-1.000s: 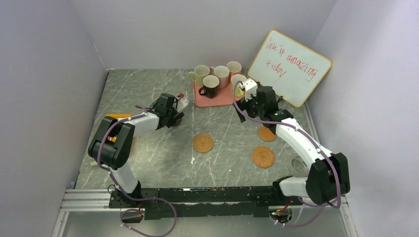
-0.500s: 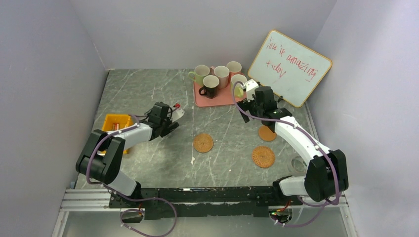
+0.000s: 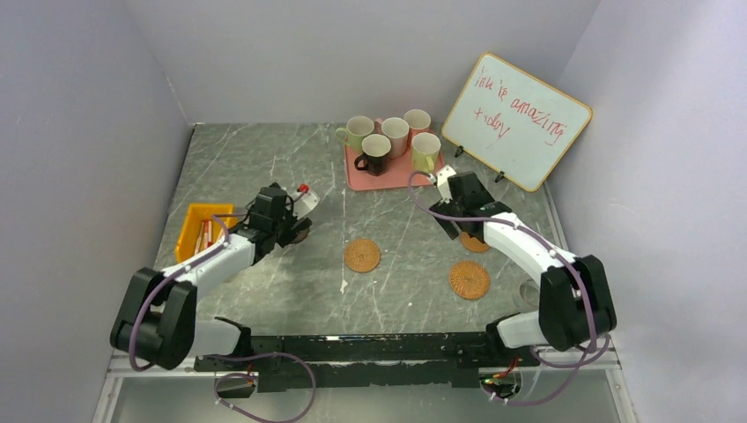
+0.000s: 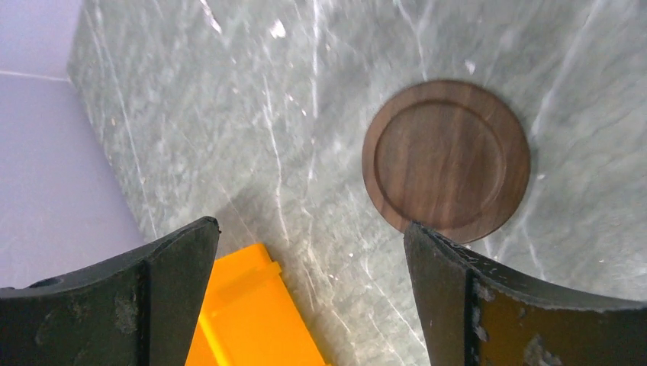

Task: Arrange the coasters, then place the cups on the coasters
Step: Move the coaster to the center of the board.

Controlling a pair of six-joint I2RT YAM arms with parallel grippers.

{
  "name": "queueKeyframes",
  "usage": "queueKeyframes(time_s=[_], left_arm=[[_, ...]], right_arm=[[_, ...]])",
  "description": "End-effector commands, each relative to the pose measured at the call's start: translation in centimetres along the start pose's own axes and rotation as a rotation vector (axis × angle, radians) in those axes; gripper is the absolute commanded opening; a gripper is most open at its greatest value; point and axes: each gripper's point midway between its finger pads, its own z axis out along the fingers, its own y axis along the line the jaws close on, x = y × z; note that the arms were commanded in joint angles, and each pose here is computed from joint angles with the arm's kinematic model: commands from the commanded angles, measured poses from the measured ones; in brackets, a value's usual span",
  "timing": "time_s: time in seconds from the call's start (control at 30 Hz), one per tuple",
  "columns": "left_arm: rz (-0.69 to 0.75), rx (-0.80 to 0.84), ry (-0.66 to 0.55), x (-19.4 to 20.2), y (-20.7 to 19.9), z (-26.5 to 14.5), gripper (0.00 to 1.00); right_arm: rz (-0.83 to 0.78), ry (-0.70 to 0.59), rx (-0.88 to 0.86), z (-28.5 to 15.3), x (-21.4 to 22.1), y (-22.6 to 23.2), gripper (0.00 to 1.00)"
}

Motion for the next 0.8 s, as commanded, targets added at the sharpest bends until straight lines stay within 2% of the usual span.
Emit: queueKeyframes(time_s=[0.0,0.1,0.37,0.6,0.77], left_arm=[[-0.130,-0.009,-0.185,-3.4,0.7,-1.7,0.96],[-0.163,-0.009,-0.254,-4.0,0.5,-2.7,0.96],[-0.188,-0.056,-0.294,-3.6,0.9,-3.6,0.96],[-0.188,-0.033,-0.257,-2.9,0.0,-2.5,0.96],[-0.185,-0.025,-0.253,-2.8,-0.2,-2.4,0.96]], right_arm=[[-0.072,0.102,0.151,1.0,2.8,-2.0,1.00],[-0.111,0.144,0.193,1.5,4.1,-2.3,1.00],[-0.169,0.192,0.214,1.9,6.6,-1.9,1.00],[-0.193,0.203,0.049,3.8,7.0,1.6,1.00],[-0.259,0.137,-0.058,3.9,5.2,5.2,1.00]])
